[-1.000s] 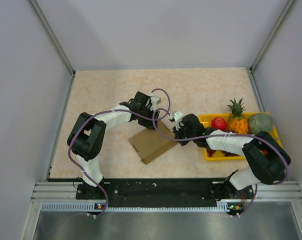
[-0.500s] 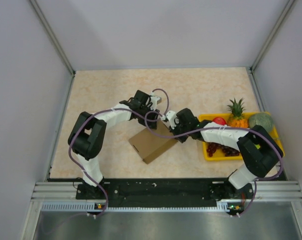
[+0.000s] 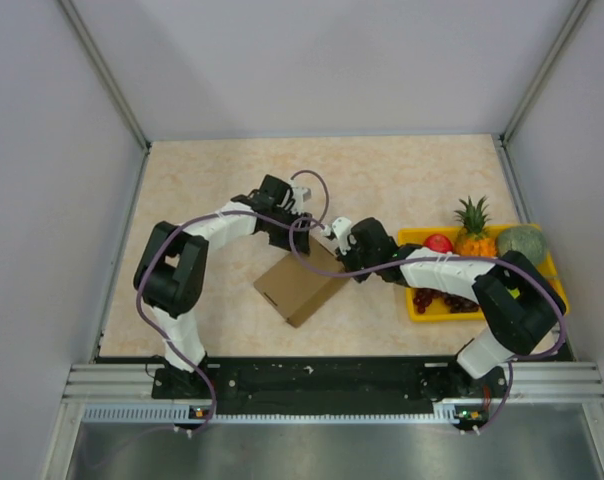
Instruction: Fold the paper box
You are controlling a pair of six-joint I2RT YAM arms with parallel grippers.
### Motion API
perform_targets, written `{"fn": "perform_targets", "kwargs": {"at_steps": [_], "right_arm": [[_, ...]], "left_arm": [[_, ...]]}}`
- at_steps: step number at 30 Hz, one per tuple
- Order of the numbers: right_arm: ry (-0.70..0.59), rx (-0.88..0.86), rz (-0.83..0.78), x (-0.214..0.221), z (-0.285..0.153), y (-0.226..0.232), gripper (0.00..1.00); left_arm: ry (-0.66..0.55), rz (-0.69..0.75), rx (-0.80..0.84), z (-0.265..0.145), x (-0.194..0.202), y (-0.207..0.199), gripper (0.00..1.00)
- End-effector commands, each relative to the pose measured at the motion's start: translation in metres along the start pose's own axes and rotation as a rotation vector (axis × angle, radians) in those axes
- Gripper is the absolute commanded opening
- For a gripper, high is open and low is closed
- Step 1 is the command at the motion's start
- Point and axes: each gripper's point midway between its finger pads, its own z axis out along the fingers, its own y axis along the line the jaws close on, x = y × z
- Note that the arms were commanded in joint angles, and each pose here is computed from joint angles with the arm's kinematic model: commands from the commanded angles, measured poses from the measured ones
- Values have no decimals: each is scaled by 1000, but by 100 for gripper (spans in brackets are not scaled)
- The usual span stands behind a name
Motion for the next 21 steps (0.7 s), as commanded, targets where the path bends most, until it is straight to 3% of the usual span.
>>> {"fn": "perform_targets", "kwargs": {"at_steps": [1, 8, 13, 15, 21], "right_arm": [[-253, -24, 28, -63, -10, 8, 0], [-244, -27, 40, -61, -6, 8, 0], [-208, -25, 73, -55, -1, 8, 0], [-205, -31, 101, -52, -1, 11, 0], [-204, -59, 143, -47, 0, 17, 0]], "left_arm": [[-129, -127, 86, -41, -32, -14, 60], [-238, -130, 5, -82, -52, 0, 65], [-253, -334, -236, -106, -13, 35, 63], [-322, -351, -241, -125, -6, 30, 63], [-308, -478, -204, -115, 63, 23, 63]]}}
